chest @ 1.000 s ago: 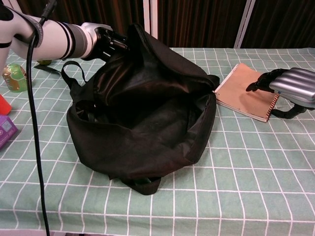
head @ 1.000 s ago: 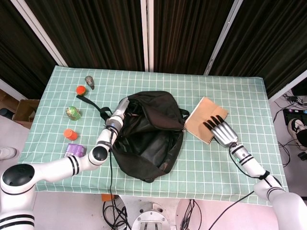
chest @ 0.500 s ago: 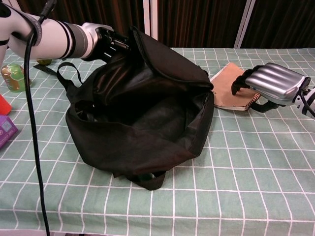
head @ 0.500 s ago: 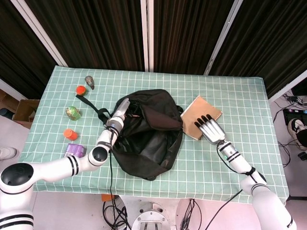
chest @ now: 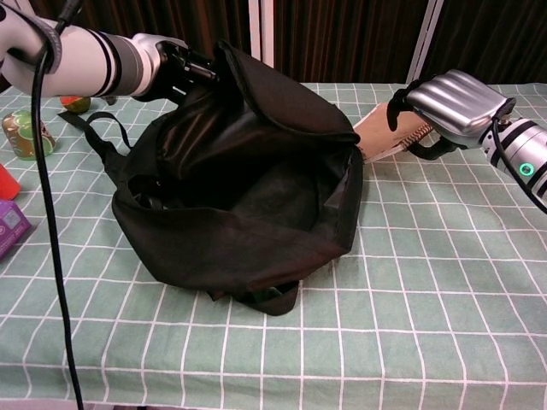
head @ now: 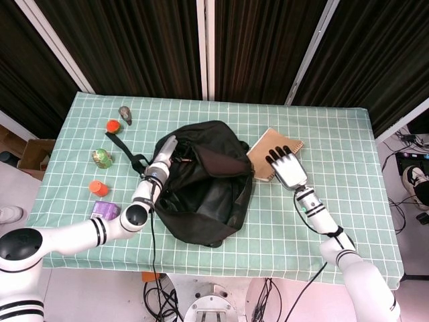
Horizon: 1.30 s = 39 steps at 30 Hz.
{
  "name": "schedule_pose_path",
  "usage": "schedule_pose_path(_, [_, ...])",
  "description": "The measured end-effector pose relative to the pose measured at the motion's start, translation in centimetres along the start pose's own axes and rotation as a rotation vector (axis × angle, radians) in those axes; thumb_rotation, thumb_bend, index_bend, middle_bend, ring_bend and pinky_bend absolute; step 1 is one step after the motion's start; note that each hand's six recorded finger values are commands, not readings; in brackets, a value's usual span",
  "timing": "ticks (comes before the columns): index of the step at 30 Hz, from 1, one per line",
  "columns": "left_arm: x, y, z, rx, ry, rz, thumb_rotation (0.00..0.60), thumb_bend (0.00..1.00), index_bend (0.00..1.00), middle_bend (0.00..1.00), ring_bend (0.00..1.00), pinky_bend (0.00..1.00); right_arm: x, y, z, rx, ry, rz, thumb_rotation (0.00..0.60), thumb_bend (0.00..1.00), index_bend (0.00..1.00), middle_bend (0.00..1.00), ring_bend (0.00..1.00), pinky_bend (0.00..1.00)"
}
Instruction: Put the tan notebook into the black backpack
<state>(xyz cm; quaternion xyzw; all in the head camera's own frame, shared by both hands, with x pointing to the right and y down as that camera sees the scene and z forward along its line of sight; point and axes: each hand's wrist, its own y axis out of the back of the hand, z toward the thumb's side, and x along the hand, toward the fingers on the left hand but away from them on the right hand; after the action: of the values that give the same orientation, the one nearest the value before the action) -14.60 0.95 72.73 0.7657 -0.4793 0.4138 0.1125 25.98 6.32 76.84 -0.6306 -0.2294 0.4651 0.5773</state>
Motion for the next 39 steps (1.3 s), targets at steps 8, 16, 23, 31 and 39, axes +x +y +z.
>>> schedule_pose_path(8, [0.1, 0.4, 0.1, -0.005, 0.005, 0.009, 0.600, 0.46, 0.67, 0.74, 0.66, 0.72, -0.6, 0.3, 0.9, 0.011, -0.009, -0.022, 0.600, 0.33, 0.86, 0.61, 0.44, 0.55])
schedule_pose_path(16, [-0.2, 1.0, 0.4, -0.016, 0.003, 0.014, 0.600, 0.46, 0.67, 0.74, 0.66, 0.72, 0.8, 1.7, 0.0, -0.011, 0.010, -0.103, 0.600, 0.43, 0.97, 0.69, 0.52, 0.60])
schedule_pose_path(23, [-1.2, 1.5, 1.5, -0.069, -0.013, -0.011, 0.600, 0.48, 0.67, 0.74, 0.66, 0.72, 4.0, 5.3, -1.5, -0.050, 0.083, -0.276, 0.600, 0.53, 1.00, 0.72, 0.55, 0.65])
schedule_pose_path(31, [-2.6, 1.9, 2.2, -0.116, -0.006, -0.054, 0.600, 0.48, 0.67, 0.74, 0.66, 0.73, 8.9, 10.2, -2.2, -0.094, 0.220, -0.488, 0.600, 0.56, 1.00, 0.73, 0.56, 0.66])
schedule_pose_path(39, [-3.2, 2.3, 3.1, -0.102, -0.008, -0.049, 0.600, 0.48, 0.67, 0.73, 0.66, 0.73, 11.4, 12.3, 0.7, -0.167, 0.377, -0.543, 0.600, 0.55, 1.00, 0.73, 0.56, 0.66])
